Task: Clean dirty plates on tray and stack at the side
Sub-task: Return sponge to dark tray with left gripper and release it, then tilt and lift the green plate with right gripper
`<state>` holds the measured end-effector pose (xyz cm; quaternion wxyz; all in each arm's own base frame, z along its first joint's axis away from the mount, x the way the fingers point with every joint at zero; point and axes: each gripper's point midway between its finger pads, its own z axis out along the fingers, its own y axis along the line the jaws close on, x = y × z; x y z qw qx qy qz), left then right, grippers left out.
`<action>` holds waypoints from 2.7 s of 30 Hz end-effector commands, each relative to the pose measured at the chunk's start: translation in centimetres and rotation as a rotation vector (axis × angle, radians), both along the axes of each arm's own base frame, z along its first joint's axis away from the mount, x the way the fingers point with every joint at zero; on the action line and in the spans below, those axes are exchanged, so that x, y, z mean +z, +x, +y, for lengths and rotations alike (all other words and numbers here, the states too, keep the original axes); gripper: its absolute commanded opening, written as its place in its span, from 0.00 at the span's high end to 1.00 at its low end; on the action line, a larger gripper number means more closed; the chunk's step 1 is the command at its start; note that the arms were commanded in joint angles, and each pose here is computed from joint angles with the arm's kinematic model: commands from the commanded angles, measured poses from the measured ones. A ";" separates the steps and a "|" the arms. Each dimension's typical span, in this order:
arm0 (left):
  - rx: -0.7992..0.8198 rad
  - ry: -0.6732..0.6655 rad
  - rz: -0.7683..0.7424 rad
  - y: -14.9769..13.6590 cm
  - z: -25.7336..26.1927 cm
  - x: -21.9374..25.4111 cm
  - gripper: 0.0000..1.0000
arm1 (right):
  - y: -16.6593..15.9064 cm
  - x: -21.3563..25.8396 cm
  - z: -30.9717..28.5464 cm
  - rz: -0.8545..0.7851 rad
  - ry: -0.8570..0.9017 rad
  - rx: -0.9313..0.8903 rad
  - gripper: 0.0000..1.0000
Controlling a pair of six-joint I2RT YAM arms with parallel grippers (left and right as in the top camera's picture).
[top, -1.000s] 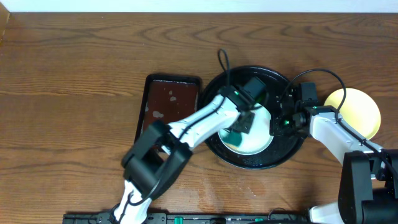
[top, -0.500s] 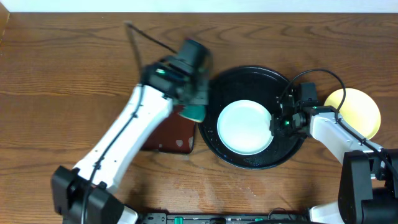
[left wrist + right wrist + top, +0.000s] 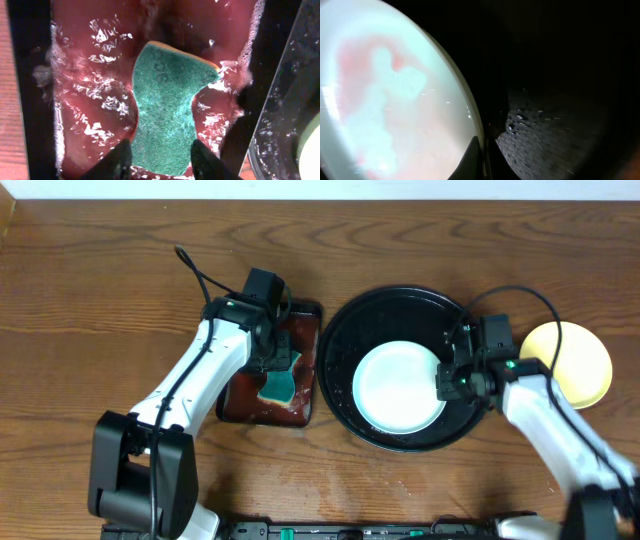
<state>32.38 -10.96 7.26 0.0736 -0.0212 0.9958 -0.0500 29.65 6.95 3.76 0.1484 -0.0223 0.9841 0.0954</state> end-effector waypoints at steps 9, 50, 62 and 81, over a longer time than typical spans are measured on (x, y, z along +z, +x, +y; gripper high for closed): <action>-0.030 -0.149 -0.231 -0.5 -1.1 9.0 0.47 | 0.1 13.2 -2.9 -0.517 -0.505 -0.072 0.99; -0.039 -0.202 -0.391 -2.1 -0.7 14.4 0.16 | -4.5 22.1 6.1 -0.951 -0.945 0.327 0.99; -0.039 -0.202 -0.391 -2.1 -0.7 14.4 0.16 | -4.5 22.1 6.1 -0.951 -0.945 0.327 0.99; -0.039 -0.202 -0.391 -2.1 -0.7 14.4 0.16 | -4.5 22.1 6.1 -0.952 -0.944 0.326 0.99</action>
